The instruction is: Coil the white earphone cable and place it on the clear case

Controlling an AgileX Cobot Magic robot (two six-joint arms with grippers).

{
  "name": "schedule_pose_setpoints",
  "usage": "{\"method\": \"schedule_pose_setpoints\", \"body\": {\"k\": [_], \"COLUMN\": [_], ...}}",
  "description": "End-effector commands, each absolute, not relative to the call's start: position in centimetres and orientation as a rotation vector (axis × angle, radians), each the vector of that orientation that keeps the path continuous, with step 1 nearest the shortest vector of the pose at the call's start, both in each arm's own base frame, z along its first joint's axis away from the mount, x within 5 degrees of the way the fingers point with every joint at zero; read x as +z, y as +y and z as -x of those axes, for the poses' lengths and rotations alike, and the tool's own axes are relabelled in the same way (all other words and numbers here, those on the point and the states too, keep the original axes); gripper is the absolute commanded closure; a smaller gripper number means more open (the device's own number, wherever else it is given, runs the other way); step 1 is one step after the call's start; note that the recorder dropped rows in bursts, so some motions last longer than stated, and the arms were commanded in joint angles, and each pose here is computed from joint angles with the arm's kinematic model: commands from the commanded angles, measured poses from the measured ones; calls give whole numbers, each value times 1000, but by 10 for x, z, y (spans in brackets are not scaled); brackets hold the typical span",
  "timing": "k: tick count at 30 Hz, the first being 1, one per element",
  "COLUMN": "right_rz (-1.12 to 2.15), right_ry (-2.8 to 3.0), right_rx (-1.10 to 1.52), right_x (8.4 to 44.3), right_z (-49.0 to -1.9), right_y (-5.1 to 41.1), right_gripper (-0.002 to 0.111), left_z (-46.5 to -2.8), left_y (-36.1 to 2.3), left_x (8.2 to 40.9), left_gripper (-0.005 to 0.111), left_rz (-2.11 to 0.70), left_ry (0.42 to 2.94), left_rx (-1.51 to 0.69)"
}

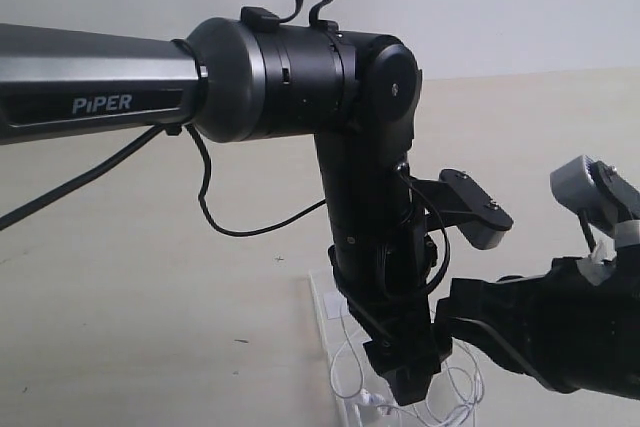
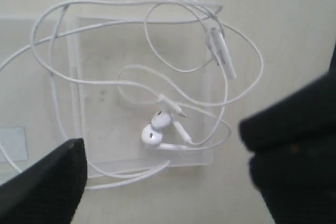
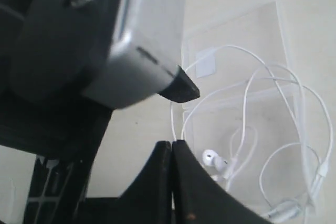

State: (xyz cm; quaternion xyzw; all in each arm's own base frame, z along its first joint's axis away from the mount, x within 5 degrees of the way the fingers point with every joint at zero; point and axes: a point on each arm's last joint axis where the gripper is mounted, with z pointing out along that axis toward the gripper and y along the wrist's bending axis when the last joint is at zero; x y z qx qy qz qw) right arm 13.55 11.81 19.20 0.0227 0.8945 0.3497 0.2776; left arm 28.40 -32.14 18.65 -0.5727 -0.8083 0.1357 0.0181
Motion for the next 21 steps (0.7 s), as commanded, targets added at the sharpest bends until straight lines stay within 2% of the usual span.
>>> {"method": "schedule_pose_setpoints", "body": {"k": [1,8,12,16,18,21], "right_rz": [-10,-4,-25,-75,-110,-170], "right_ry": [2383,2368,2314,2243,2191,2108], "right_rx": [934,943,914,852,800,736], "right_x": [195,198,205,212,218,228], "right_z": [-139,-138,-137,-133,-133,-132], "right_y": [121,120,114,102,94,82], "right_gripper": [108,108,108,108,108,108], "left_z": [-284,-288,-299,-315,-321,-319], "left_y": [-321,-318,-307,-286,-277,-265], "left_x": [192,191,197,230,243,253], "left_gripper": [25,25,25,25,25,25], "left_rz": [1783,1784,1650,1342,1282,1240], "left_ry": [-2519,-2528,-2619,-2768,-2808,-2849], "left_rx": [438,404,448,765,832,817]}}
